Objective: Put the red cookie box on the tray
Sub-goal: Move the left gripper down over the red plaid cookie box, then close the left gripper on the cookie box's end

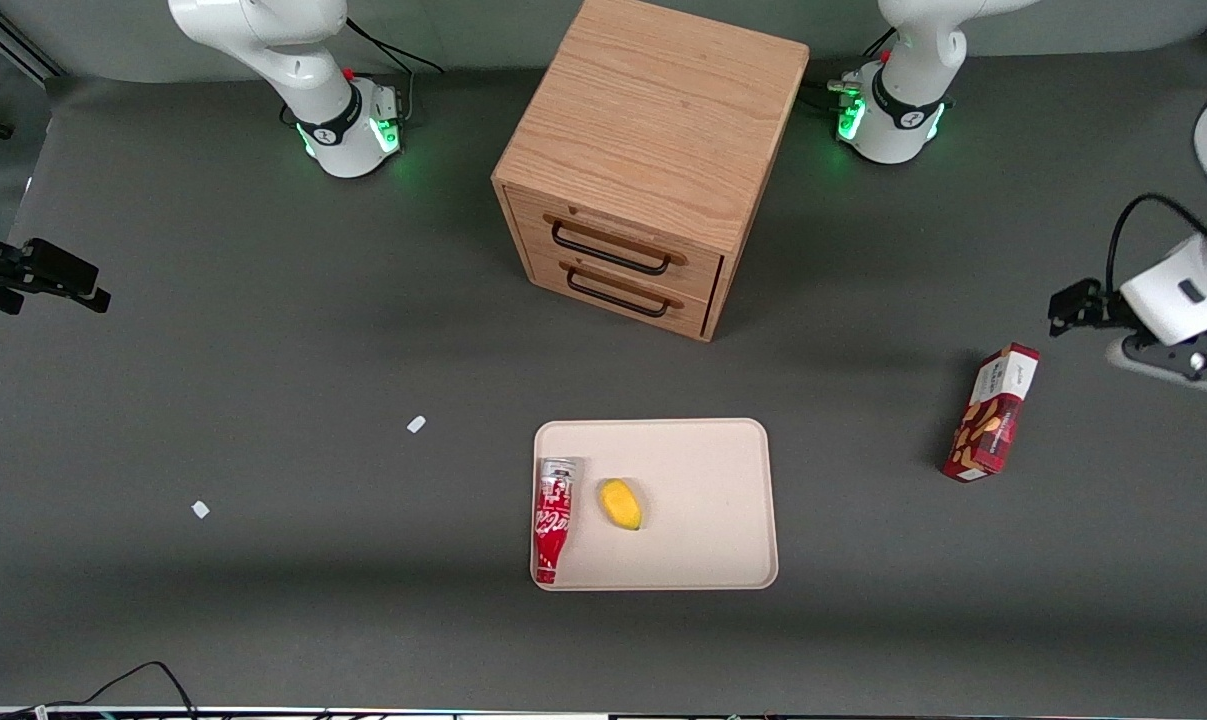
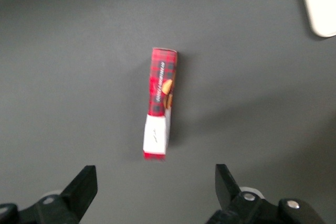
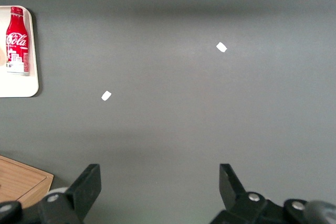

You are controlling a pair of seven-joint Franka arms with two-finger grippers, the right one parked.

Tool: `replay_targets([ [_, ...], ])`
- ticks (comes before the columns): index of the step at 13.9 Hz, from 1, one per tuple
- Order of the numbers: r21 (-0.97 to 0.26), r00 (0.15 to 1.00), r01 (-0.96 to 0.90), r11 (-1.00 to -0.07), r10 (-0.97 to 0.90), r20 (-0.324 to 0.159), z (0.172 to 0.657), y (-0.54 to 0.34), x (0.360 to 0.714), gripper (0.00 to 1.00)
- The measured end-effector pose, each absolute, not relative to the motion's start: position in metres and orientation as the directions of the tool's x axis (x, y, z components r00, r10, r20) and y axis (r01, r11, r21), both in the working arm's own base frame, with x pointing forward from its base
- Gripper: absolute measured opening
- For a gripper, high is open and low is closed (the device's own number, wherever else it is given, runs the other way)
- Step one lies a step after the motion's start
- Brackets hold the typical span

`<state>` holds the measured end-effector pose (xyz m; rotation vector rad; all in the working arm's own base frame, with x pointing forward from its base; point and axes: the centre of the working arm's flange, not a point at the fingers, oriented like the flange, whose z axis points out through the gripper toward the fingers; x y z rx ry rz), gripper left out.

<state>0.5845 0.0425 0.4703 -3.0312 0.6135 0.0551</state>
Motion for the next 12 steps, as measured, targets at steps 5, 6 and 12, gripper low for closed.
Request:
replay_targets([
  [5, -0.057, 0.880, -0.473, -0.879, -0.475, 0.022, 0.341, 0.066, 0.595, 1.00],
  [6, -0.056, 0.873, -0.484, -0.873, -0.486, 0.029, 0.319, 0.063, 0.593, 1.00],
  [12, -0.029, 0.852, -0.523, -0.852, -0.523, 0.023, 0.244, 0.050, 0.583, 1.00],
])
